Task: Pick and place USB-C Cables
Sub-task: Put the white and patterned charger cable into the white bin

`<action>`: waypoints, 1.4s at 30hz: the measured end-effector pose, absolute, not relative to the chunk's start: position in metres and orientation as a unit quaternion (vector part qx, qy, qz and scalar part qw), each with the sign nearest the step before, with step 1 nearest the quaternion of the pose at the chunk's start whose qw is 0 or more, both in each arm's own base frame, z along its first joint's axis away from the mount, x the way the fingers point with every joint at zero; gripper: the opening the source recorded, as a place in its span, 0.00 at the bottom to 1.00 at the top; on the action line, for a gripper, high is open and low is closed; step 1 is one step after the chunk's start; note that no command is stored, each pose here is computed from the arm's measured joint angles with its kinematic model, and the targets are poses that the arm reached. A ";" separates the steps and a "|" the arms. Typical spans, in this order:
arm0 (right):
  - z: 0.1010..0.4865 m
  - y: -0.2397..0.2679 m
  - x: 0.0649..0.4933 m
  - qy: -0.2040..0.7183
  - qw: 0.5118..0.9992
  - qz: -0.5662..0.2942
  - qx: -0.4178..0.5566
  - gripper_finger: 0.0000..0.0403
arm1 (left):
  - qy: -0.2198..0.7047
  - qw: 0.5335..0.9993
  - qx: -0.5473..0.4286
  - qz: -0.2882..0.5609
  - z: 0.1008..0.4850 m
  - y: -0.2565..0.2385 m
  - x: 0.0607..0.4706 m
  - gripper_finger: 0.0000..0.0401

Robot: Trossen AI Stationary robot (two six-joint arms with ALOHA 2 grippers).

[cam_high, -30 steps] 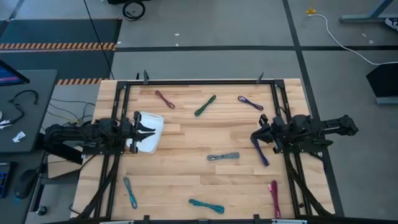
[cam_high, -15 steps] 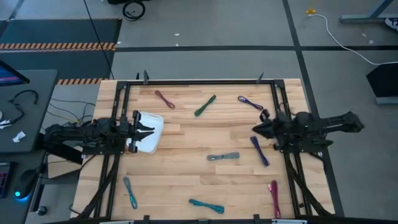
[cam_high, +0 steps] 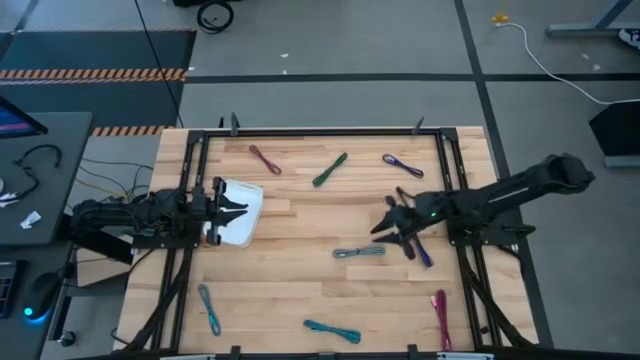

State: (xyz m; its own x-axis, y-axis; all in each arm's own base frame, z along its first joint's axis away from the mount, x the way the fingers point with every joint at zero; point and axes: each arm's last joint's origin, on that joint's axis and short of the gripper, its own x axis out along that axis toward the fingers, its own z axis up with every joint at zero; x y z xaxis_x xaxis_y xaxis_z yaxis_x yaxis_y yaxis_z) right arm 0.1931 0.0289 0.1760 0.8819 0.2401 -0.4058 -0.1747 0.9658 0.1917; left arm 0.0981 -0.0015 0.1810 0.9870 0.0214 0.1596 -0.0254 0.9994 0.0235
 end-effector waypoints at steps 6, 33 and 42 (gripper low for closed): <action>0.145 0.040 0.211 0.293 0.950 0.105 0.027 0.46 | -0.090 0.995 -0.030 0.008 0.183 -0.001 0.098 0.13; 0.087 0.043 0.229 0.351 0.933 0.066 -0.043 0.07 | -0.107 0.990 -0.087 0.029 0.186 0.000 0.097 0.12; 0.132 0.013 0.249 0.137 0.990 -0.020 0.034 0.05 | -0.097 0.989 -0.066 0.091 0.185 0.003 0.106 0.13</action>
